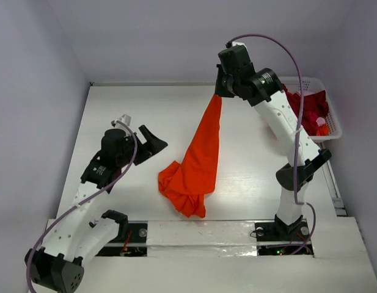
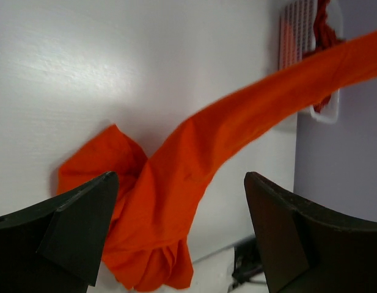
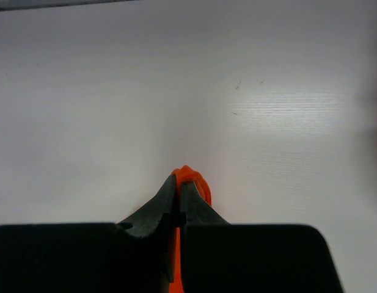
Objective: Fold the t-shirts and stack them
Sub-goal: Flatten the tshirt out
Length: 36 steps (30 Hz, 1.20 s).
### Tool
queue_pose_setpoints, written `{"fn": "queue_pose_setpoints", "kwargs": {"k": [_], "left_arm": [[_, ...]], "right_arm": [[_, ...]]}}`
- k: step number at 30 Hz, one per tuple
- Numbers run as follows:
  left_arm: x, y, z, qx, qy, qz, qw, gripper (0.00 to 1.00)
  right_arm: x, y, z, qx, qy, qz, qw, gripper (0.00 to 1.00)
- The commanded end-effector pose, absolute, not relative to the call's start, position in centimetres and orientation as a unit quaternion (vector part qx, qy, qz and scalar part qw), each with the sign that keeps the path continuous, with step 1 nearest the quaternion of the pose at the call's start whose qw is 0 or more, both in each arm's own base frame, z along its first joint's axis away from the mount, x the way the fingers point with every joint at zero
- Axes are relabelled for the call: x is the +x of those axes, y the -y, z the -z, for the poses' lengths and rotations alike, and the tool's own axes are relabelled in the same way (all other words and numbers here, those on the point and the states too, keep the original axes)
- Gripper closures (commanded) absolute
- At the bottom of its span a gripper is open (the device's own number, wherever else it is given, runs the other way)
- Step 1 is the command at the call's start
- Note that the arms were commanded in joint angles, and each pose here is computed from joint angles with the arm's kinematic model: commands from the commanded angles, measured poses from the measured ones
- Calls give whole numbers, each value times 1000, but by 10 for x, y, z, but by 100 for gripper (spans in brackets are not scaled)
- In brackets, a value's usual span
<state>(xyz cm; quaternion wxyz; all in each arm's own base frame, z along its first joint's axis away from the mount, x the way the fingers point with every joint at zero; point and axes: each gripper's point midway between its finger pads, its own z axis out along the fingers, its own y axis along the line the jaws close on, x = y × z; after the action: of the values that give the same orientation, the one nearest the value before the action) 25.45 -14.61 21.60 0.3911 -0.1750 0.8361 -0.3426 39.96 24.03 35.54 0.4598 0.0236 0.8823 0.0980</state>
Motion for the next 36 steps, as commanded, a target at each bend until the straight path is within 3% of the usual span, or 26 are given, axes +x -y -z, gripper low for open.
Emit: {"fn": "queue_pose_setpoints", "kwargs": {"k": [1, 4, 8, 15, 21, 25, 30, 36], "left_arm": [[220, 180, -226, -89, -842, 412, 338, 18], [199, 196, -214, -48, -866, 407, 286, 14], [176, 215, -190, -9, -887, 402, 228, 15], [160, 240, -178, 19, -895, 394, 208, 15], [158, 280, -149, 90, -921, 316, 211, 15], [180, 285, -128, 100, -944, 198, 245, 15], [199, 302, -140, 104, -939, 184, 270, 15], [217, 284, -124, 114, -948, 94, 283, 15]], "right_arm": [[401, -241, -390, 28, -860, -134, 491, 100], [406, -243, -384, 27, -864, -136, 485, 100], [406, -258, -375, 11, -868, -162, 469, 100], [434, -262, -351, 16, -877, -163, 453, 100], [445, -284, -332, 4, -886, -185, 425, 100], [444, -282, -328, 5, -885, -185, 428, 100], [441, -270, -330, 1, -885, -161, 436, 100], [440, -264, -339, 10, -880, -166, 445, 100]]}}
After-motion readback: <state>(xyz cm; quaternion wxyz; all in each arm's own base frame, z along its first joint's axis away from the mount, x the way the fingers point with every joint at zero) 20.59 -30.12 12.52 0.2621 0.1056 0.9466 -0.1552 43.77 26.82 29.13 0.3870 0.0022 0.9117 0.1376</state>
